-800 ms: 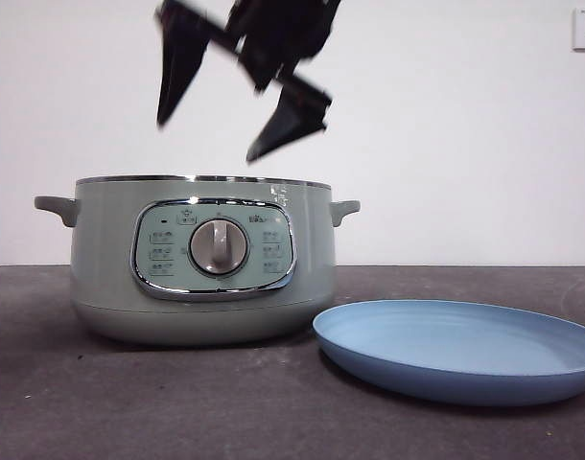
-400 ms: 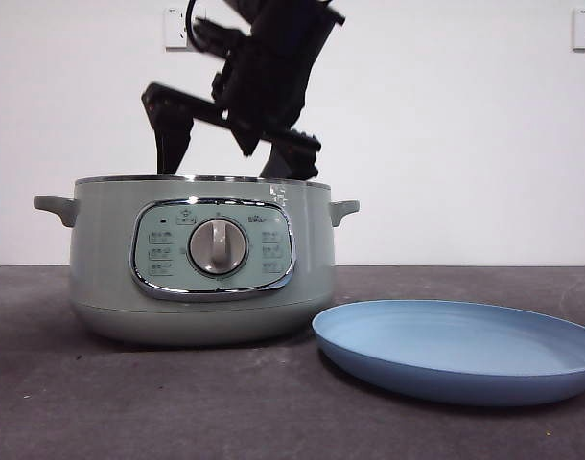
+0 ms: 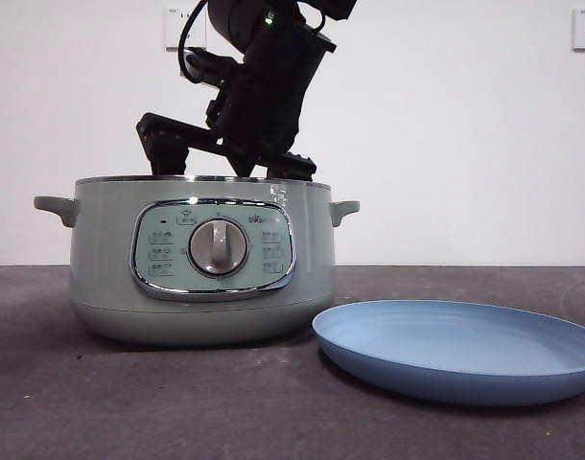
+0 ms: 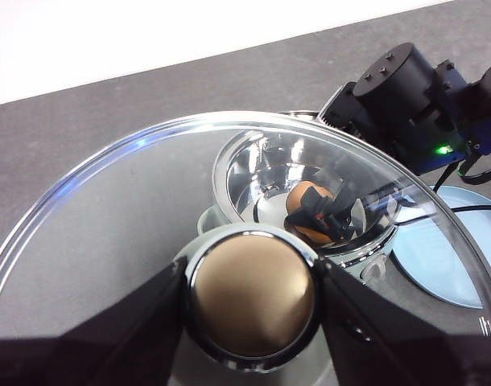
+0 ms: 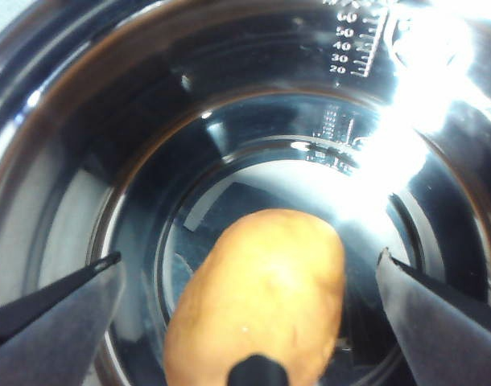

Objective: Take the potato out from the steamer,put the potato on the plate,close the lid

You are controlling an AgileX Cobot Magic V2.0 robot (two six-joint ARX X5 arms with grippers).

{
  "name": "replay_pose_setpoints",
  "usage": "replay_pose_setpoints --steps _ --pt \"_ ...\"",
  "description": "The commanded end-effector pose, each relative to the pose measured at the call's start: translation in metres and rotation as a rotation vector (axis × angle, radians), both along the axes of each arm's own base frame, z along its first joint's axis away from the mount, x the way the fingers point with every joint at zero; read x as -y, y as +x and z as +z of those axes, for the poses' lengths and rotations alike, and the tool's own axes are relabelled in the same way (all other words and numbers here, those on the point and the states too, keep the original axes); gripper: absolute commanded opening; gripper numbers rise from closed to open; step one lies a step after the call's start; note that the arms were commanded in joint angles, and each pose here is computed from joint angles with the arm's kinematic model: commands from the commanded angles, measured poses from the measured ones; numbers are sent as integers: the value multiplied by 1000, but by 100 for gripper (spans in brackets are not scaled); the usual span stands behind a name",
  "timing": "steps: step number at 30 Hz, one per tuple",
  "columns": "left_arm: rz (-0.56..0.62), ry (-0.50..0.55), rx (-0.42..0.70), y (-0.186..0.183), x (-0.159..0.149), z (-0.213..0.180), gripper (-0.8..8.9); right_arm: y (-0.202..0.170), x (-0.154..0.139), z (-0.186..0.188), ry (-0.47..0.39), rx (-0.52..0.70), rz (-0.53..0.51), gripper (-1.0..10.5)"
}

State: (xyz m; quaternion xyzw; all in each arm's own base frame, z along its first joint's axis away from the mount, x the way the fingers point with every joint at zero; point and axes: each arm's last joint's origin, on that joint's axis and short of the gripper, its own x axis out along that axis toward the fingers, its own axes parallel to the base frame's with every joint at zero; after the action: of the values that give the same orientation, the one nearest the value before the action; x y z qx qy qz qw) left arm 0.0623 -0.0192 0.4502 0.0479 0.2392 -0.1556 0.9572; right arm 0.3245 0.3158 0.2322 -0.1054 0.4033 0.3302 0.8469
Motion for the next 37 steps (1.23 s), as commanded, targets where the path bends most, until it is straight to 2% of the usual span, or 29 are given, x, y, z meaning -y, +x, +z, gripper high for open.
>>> replay_pose_setpoints --steps 1,6,9,11,19,24,29,32,37 --pt "-4 -18 64 -5 -1 7 -9 1 -3 -14 -27 -34 -8 553" --pt "-4 -17 65 -5 -1 7 -9 0 -2 -18 -49 -55 -10 388" --pt "-4 -17 65 -5 -1 7 -9 0 -2 -18 -49 -55 -10 189" --pt "-4 -16 65 -5 -1 7 -8 0 -2 -18 -49 -53 -2 -12" --pt "-4 -16 65 -5 -1 7 -9 -3 1 1 -20 -15 5 -11" --pt "-10 -8 76 -4 -1 8 -9 -15 12 42 34 50 12 -11" --pt "-12 -6 79 -1 0 9 -9 -38 36 93 61 107 22 -11" --pt "-15 -6 85 2 1 10 -9 -54 56 117 38 121 22 -12" --pt "-18 -5 87 7 2 10 -9 -78 86 139 -78 135 -12 -12"
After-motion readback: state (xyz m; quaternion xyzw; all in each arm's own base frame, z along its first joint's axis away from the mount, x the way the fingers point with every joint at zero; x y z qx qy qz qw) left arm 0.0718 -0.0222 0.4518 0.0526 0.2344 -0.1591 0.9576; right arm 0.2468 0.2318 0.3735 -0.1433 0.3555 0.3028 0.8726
